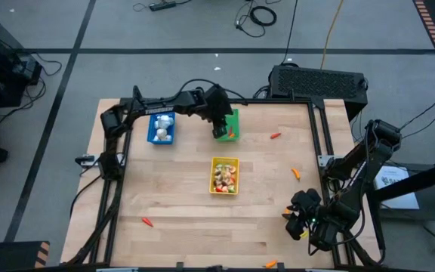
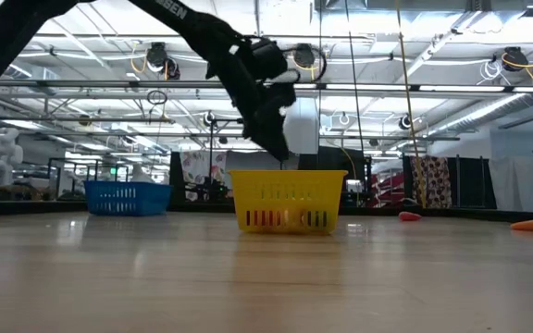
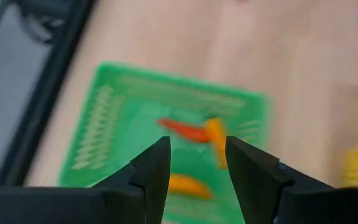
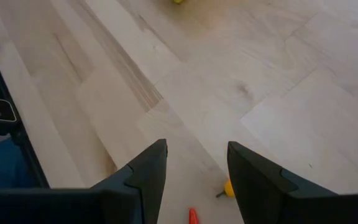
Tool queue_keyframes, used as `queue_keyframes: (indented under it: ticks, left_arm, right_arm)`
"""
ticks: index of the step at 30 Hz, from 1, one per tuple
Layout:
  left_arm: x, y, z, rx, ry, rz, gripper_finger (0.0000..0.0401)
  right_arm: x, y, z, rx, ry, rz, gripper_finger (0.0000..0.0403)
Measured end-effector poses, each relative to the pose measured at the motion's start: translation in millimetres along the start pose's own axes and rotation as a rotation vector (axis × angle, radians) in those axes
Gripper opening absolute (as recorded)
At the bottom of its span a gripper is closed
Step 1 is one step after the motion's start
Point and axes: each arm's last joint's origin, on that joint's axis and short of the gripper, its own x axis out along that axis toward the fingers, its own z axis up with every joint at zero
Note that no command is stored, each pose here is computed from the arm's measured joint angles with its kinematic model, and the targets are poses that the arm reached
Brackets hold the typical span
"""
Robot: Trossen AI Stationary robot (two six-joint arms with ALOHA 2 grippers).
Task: Sort produce into baskets
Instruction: Put the red chili pepper into the green bin
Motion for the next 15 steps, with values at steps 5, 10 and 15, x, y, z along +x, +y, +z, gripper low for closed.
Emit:
queue_keyframes:
  ticks: [5, 10, 15]
  left_arm:
    - [-11, -32, 10, 0.079, -0.064, -0.155, 0.0162]
    - [-11, -75, 15, 0.206, -0.075, -0.237, 0.0162]
    - [-25, -112, 16, 0.321, -0.082, -0.287, 0.0162]
  right_arm:
    - [0, 1, 0, 0.006, 0.008, 0.006, 0.0160]
    - [0, 4, -3, 0.038, 0.081, 0.026, 0.0160]
    - [1, 11, -2, 0.090, 0.153, 0.076, 0.0160]
